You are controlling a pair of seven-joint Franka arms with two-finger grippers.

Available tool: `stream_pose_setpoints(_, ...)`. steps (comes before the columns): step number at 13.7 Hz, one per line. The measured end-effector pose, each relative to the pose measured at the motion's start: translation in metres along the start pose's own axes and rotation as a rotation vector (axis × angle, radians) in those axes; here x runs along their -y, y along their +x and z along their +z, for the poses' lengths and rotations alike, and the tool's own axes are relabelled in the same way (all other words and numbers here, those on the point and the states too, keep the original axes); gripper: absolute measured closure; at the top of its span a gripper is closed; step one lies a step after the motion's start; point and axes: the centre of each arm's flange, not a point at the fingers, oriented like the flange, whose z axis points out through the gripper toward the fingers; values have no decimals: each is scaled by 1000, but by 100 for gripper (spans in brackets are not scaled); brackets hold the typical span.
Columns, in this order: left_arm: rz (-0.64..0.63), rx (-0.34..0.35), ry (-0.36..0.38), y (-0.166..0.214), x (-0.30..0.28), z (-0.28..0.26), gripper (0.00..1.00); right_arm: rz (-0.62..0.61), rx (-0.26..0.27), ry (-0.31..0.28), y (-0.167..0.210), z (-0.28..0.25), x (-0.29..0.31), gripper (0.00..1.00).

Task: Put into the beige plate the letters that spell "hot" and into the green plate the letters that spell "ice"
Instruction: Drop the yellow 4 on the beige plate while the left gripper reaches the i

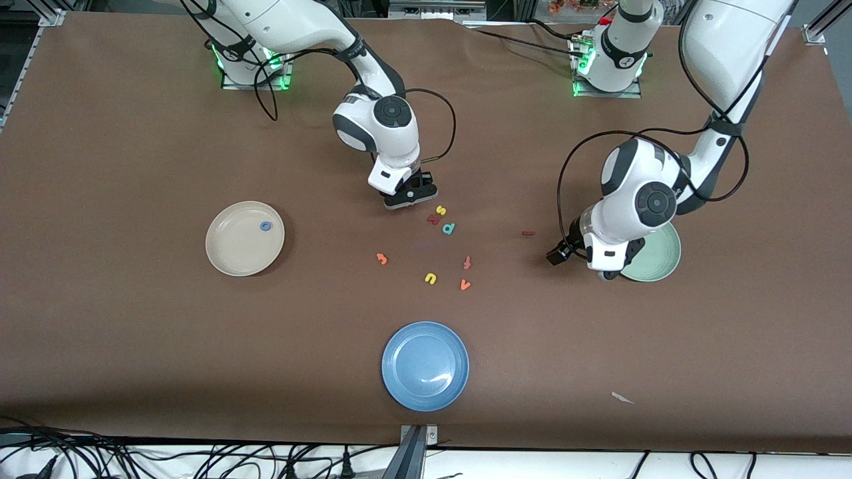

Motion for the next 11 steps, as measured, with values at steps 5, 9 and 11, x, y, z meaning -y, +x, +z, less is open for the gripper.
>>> stream_pose_setpoints(5, -229, -2, 0, -26, -4, 13, 2, -21, -13, -51, 33, -40, -49, 74)
stream_pose_setpoints(9, -331, -3, 5, -43, -10, 17, 3, -76, 30, -69, 39, -76, -136, 74)
stream_pose_setpoints(11, -371, -3, 9, -53, -13, 19, 4, -126, 63, -95, 32, -83, -193, 74)
